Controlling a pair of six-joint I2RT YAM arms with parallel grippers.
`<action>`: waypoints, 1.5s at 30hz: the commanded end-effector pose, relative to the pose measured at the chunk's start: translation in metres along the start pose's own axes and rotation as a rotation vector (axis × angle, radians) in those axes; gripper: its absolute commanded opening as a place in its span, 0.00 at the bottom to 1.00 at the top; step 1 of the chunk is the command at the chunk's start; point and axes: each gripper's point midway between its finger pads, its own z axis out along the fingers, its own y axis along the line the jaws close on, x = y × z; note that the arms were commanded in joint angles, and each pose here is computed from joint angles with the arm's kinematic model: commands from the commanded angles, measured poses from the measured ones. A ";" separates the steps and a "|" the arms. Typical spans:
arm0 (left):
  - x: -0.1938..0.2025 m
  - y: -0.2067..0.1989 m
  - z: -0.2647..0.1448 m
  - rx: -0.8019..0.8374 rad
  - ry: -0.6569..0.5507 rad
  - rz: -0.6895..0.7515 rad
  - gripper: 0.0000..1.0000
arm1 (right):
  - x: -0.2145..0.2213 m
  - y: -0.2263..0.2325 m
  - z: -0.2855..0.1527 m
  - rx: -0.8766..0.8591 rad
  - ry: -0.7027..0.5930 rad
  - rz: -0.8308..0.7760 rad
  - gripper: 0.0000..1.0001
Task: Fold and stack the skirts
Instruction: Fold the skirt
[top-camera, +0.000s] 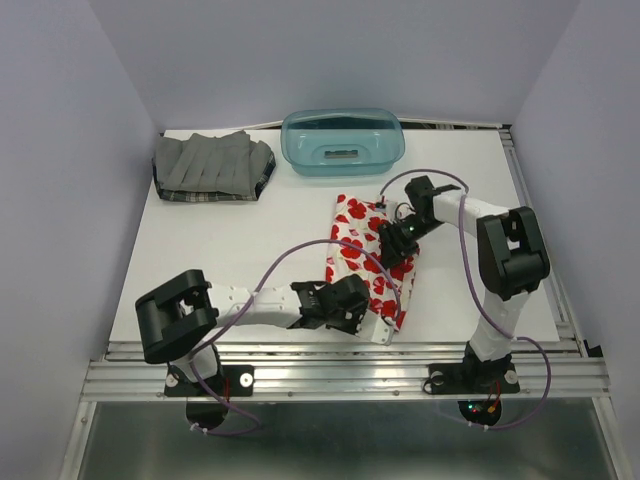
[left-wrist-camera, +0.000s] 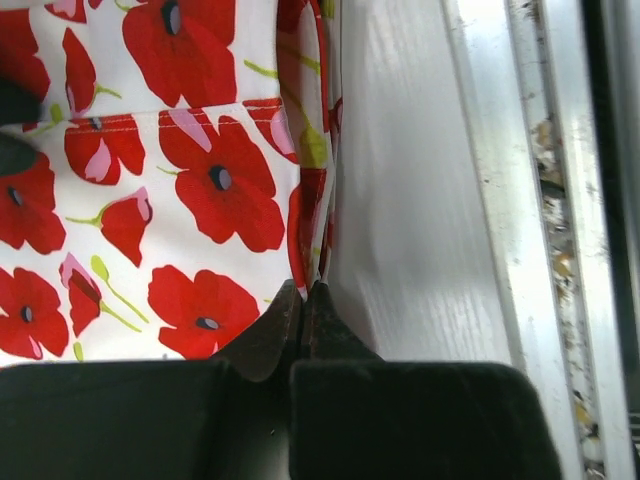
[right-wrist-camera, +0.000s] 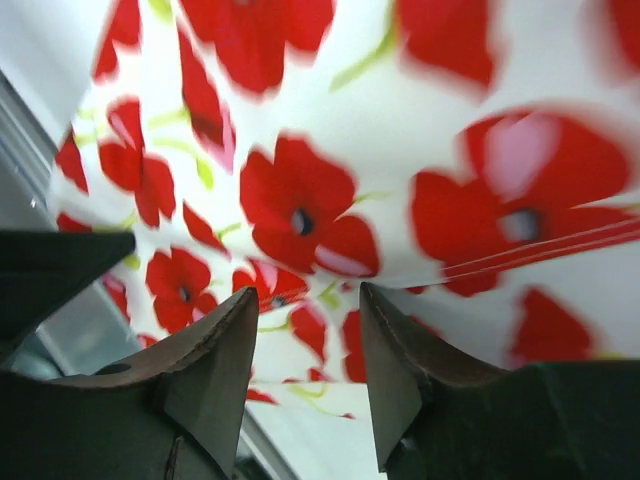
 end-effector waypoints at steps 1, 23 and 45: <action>-0.007 -0.020 -0.021 0.121 -0.006 -0.043 0.00 | -0.078 0.016 -0.049 0.087 -0.215 -0.192 0.52; 0.023 -0.049 0.003 0.293 0.063 -0.098 0.49 | -0.029 0.029 0.027 -0.088 -0.024 -0.111 0.48; 0.009 -0.093 0.007 0.274 0.146 -0.112 0.59 | 0.031 0.032 0.061 -0.078 0.100 -0.086 0.43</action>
